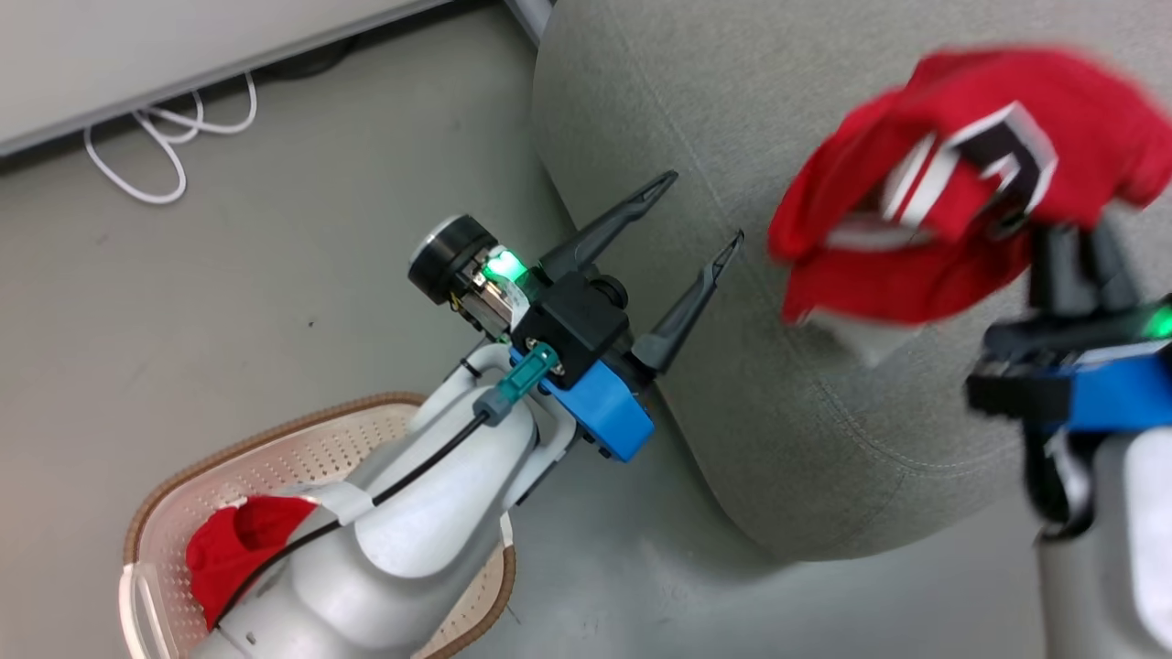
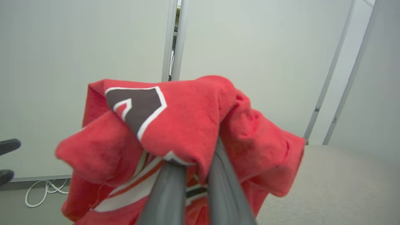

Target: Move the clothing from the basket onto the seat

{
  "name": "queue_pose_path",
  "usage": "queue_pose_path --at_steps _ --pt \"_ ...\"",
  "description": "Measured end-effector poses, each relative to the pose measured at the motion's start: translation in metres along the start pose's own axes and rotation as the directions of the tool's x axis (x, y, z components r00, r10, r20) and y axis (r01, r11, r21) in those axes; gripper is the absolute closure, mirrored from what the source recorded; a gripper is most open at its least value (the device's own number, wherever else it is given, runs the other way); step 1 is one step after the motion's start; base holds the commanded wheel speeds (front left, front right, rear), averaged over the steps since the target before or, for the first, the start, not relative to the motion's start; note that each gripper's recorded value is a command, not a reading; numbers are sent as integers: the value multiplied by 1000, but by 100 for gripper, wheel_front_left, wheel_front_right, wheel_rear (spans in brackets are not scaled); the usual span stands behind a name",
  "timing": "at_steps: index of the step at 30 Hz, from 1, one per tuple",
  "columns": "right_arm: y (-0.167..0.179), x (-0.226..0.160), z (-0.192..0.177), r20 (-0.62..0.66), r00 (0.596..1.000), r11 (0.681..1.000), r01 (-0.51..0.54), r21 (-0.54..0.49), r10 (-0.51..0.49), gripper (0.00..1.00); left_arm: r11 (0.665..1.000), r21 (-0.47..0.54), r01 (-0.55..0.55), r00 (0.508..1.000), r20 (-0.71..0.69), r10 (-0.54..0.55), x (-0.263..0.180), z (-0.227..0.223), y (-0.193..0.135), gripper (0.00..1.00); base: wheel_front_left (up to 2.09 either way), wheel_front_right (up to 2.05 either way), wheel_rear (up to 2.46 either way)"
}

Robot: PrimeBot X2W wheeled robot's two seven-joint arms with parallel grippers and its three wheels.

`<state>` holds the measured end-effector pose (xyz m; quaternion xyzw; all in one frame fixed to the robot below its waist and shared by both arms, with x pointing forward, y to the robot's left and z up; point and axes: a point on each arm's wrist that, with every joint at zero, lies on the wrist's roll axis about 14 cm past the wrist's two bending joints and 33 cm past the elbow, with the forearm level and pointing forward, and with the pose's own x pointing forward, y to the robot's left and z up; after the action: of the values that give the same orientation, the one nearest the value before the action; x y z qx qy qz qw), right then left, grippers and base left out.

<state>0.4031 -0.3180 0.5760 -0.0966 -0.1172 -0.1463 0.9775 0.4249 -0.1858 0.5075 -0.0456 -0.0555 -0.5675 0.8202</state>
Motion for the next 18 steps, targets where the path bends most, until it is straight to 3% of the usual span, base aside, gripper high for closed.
queue_pose_path --at_steps 7,11,18 --pt "-30 59 32 140 989 996 57 -74 -46 100 999 17 -28 1000 8 28 2 -17 30 0 0 0 0" --pt "-50 104 42 217 973 985 111 -133 -80 100 998 13 -64 998 -16 64 -2 -48 60 0 0 0 0" --pt "-71 144 10 191 974 967 162 -196 -125 100 995 -14 -98 994 -55 97 -10 -94 87 0 0 0 0"
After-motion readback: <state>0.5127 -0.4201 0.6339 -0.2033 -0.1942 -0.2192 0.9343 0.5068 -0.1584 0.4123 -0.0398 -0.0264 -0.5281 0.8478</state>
